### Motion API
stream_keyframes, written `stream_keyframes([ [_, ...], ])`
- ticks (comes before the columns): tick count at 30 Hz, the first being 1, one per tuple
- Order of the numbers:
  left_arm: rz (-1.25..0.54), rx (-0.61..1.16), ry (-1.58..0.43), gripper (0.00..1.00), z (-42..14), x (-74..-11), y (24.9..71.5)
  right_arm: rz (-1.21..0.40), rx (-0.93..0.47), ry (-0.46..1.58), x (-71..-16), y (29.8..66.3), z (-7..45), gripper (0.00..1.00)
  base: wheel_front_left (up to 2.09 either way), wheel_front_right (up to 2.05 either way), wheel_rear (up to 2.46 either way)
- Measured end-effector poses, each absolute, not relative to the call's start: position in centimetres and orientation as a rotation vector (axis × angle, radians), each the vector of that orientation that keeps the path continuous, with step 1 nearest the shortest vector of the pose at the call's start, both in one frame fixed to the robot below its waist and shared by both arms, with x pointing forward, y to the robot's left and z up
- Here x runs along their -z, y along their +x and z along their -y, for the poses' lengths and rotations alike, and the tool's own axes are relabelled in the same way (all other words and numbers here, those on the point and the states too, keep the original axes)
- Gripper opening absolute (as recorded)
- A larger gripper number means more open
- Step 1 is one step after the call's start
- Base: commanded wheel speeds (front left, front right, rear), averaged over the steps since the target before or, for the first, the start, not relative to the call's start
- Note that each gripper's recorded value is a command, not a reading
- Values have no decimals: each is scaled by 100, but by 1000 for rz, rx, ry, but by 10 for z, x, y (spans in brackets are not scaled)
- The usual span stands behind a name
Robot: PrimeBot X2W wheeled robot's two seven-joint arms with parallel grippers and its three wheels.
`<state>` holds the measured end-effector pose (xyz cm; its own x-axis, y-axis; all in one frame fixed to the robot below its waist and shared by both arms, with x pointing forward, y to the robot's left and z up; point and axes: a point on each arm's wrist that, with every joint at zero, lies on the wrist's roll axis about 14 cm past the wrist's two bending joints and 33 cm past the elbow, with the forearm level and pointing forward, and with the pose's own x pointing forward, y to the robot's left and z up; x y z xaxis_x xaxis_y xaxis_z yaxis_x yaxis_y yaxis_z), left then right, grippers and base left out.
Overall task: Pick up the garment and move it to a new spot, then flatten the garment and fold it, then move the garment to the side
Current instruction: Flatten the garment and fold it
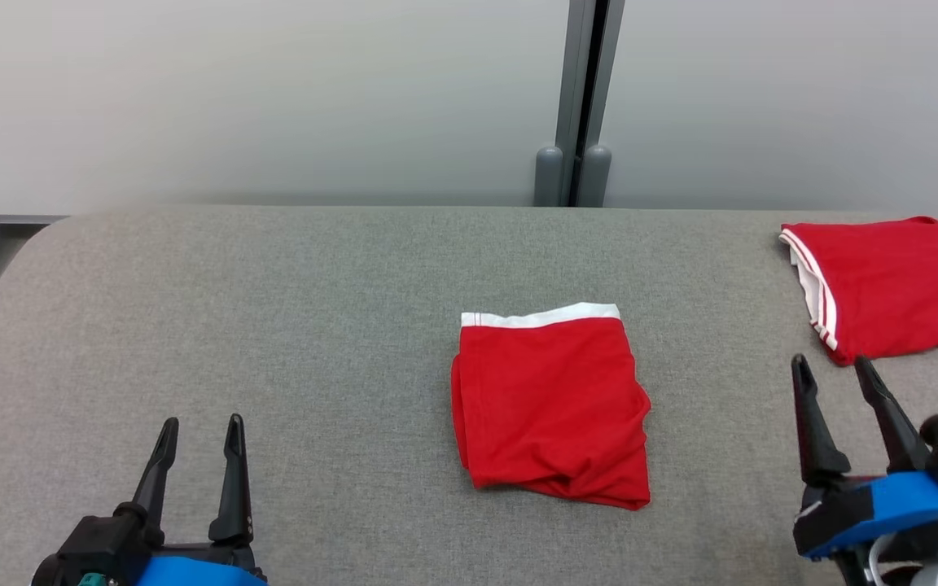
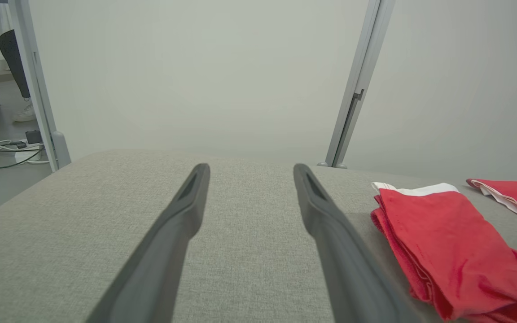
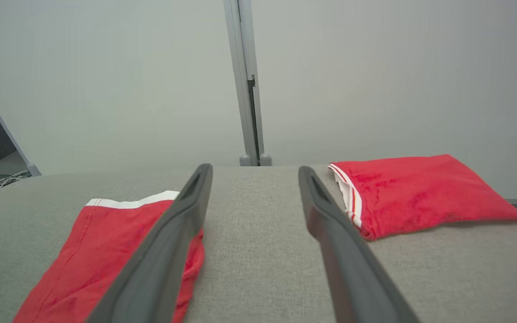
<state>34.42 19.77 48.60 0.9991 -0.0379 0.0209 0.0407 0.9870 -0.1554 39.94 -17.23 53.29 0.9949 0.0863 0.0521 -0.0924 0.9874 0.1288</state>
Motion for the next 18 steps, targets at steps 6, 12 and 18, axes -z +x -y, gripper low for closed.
stream_keyframes([
  [6, 10, 40, -147, 100, -199, -483, 335, -61, -47, 137, -506, 376, 187, 100, 0, 0, 0],
  [12, 1, 42, -143, 100, -199, -480, 331, -105, -80, 159, -494, 368, 175, 100, 0, 0, 0],
  [18, -1, 46, -139, 100, -199, -480, 329, -95, -86, 171, -496, 368, 172, 100, 0, 0, 0],
])
